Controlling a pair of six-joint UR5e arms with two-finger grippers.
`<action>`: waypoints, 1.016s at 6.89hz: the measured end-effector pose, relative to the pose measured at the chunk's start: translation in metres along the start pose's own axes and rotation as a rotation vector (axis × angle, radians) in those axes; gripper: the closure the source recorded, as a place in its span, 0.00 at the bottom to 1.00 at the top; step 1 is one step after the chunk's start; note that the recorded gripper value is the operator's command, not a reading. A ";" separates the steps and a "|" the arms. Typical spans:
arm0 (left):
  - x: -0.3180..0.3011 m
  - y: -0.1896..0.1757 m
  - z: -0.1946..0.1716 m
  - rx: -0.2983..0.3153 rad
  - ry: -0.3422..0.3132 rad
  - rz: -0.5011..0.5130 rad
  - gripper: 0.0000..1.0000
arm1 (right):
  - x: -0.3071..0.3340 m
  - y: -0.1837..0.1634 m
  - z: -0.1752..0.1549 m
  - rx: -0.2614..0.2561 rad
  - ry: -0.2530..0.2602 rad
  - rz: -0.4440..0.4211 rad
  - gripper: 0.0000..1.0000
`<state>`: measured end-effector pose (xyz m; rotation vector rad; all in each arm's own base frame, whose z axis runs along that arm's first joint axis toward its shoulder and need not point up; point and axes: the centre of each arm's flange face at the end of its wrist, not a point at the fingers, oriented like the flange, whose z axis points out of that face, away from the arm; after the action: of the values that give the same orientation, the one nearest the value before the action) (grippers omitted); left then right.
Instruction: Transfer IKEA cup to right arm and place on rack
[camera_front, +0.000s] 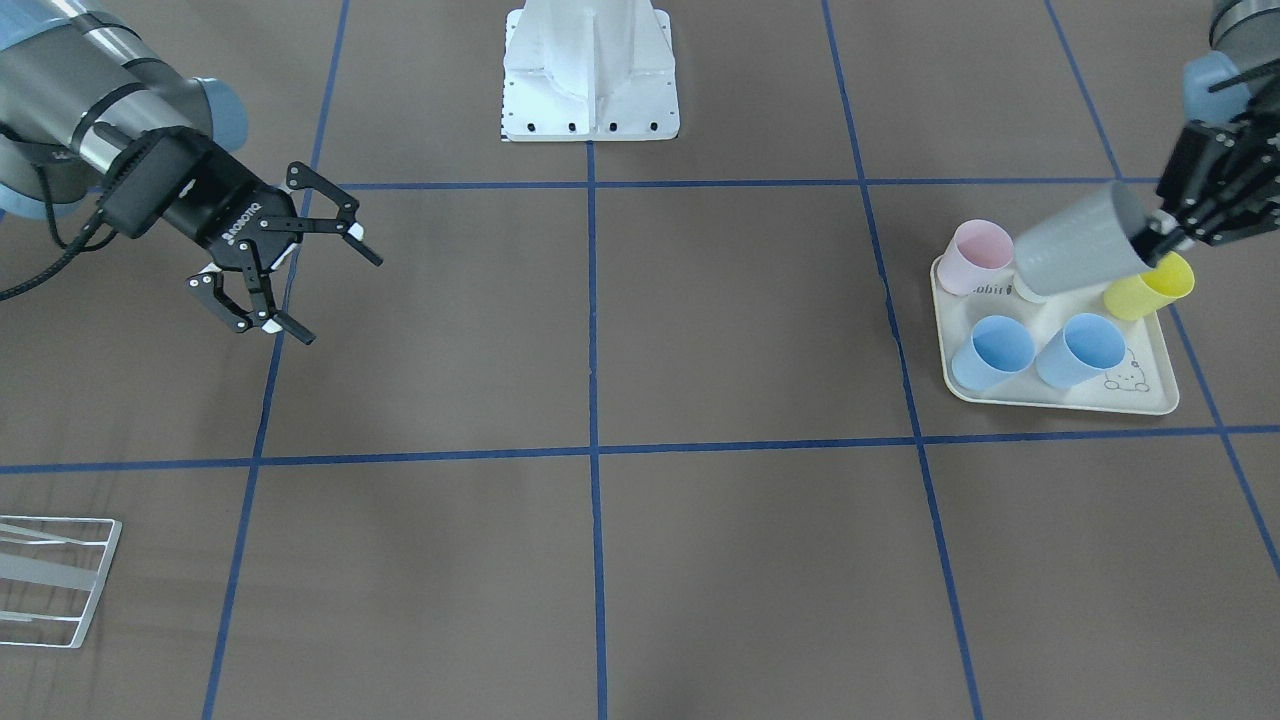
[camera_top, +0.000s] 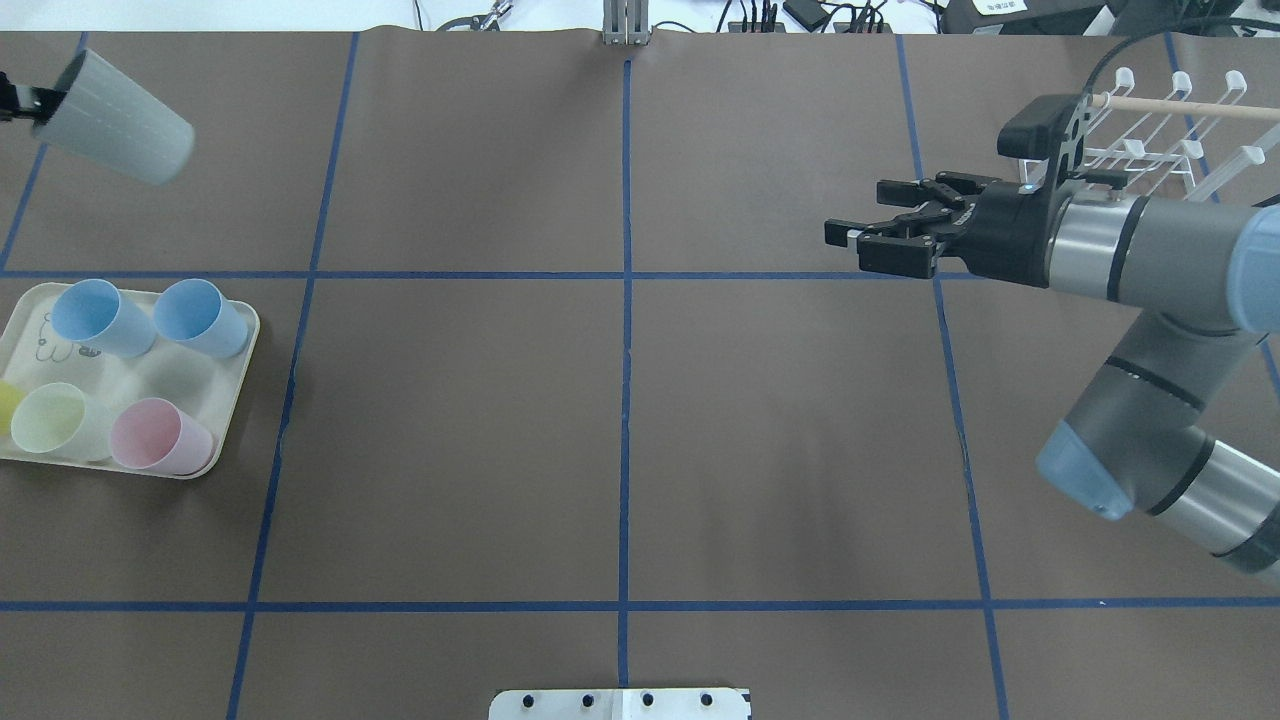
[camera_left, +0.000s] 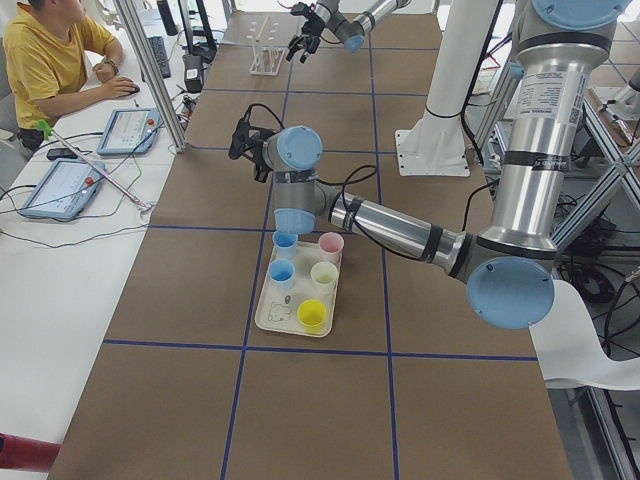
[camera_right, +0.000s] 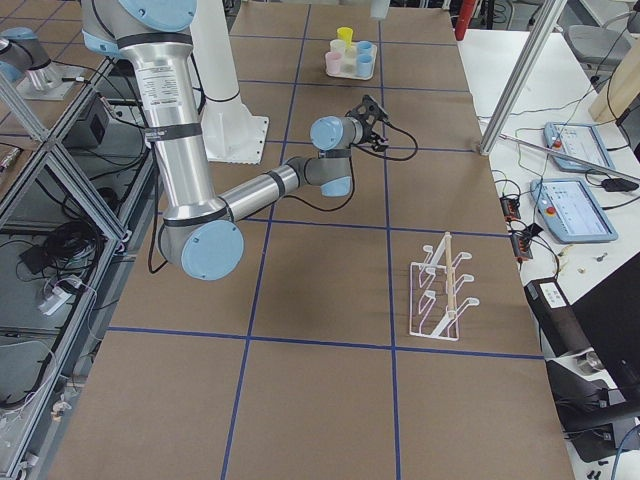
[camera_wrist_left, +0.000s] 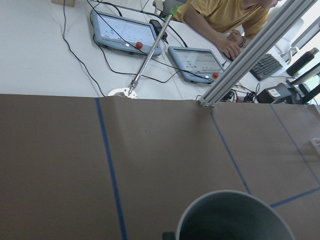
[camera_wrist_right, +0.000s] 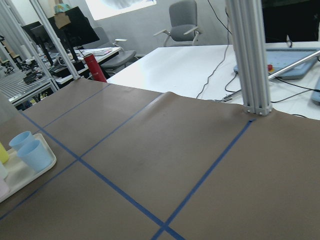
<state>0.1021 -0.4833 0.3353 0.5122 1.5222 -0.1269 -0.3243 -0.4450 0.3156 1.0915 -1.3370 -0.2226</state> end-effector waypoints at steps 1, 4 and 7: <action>0.038 0.015 0.030 -0.048 0.062 -0.105 1.00 | -0.029 0.014 0.017 0.021 -0.032 -0.127 0.01; 0.119 0.087 0.149 -0.107 0.188 -0.342 1.00 | -0.121 0.026 0.062 0.063 -0.181 -0.377 0.01; 0.159 0.152 0.206 -0.128 0.246 -0.404 1.00 | -0.150 0.027 0.073 0.087 -0.232 -0.378 0.01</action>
<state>0.3615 -0.3924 0.2107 0.1140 1.8483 -0.2853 -0.4417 -0.3645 0.2250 1.4225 -1.3435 -0.5897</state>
